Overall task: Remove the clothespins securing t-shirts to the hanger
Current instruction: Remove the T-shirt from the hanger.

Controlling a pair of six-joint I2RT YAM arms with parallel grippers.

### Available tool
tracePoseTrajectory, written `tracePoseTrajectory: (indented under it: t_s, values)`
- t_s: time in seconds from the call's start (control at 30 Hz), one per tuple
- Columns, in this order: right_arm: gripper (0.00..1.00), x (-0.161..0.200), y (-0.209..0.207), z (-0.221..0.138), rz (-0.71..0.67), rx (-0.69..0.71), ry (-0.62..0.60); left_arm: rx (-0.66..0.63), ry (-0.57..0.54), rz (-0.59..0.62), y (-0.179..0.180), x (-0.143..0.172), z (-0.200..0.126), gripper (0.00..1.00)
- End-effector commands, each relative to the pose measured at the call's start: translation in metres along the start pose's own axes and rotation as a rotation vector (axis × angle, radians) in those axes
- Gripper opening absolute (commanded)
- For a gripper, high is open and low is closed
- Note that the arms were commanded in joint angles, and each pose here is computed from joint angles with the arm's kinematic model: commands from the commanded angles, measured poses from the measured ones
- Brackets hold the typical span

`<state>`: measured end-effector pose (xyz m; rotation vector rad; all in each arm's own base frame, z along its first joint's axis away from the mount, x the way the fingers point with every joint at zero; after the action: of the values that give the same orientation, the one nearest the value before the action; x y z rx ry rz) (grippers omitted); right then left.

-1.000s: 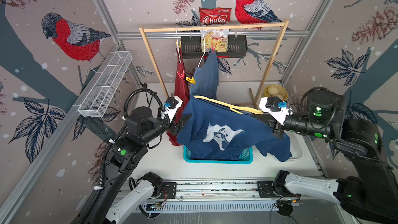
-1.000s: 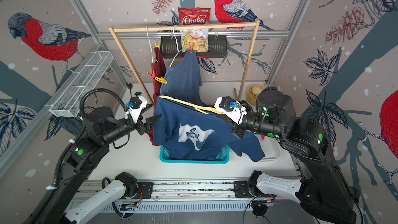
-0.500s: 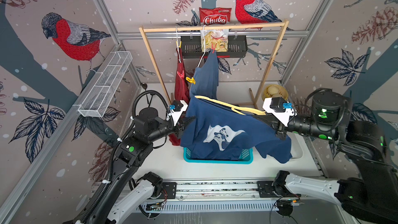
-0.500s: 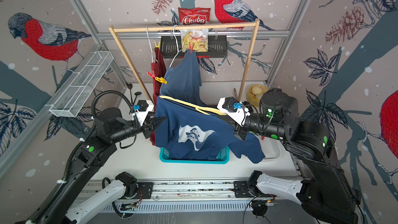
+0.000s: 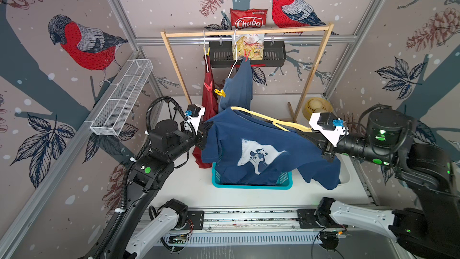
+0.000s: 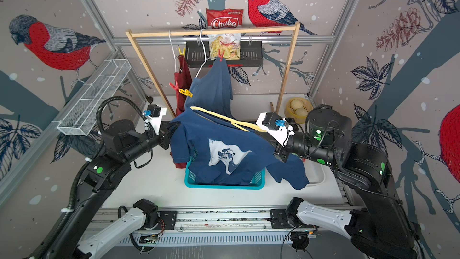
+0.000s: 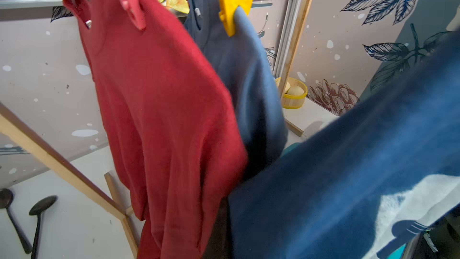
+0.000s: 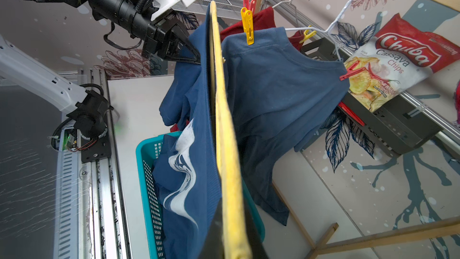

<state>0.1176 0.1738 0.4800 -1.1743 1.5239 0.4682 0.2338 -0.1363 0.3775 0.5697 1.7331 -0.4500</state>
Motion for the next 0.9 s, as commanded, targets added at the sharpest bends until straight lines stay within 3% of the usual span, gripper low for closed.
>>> tracePoseTrajectory:
  t_s: [0.0, 0.2, 0.43, 0.6, 0.87]
  values:
    - [0.0, -0.027, -0.017, -0.018, -0.004, 0.109, -0.143, -0.072, 0.031, -0.068, 0.013, 0.013, -0.001, 0.0]
    - [0.0, -0.024, -0.013, -0.009, 0.0, 0.083, -0.126, 0.01, -0.001, -0.088, 0.001, 0.006, -0.001, 0.0]
    - [0.0, -0.023, -0.012, 0.029, -0.006, 0.031, -0.062, 0.244, -0.142, -0.068, -0.04, -0.036, -0.015, 0.0]
    - [0.0, -0.054, -0.015, 0.039, -0.042, 0.002, -0.133, 0.392, -0.223, 0.067, -0.089, -0.057, -0.025, 0.0]
    - [0.0, -0.088, -0.019, 0.033, -0.092, -0.001, -0.233, 0.624, -0.213, 0.157, -0.139, -0.05, -0.014, 0.0]
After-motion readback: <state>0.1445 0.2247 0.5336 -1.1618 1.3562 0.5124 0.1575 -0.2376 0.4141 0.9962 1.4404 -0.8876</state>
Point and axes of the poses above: each gripper's point midway between its finger pads, its own z axis out along the fingers, its own y axis along the line the jaws close on, x = y × z, the point moved 2 cm from there along -z, back along the fingers, and after that the axes turned 3 degrees about z, right-handed, at the moved point
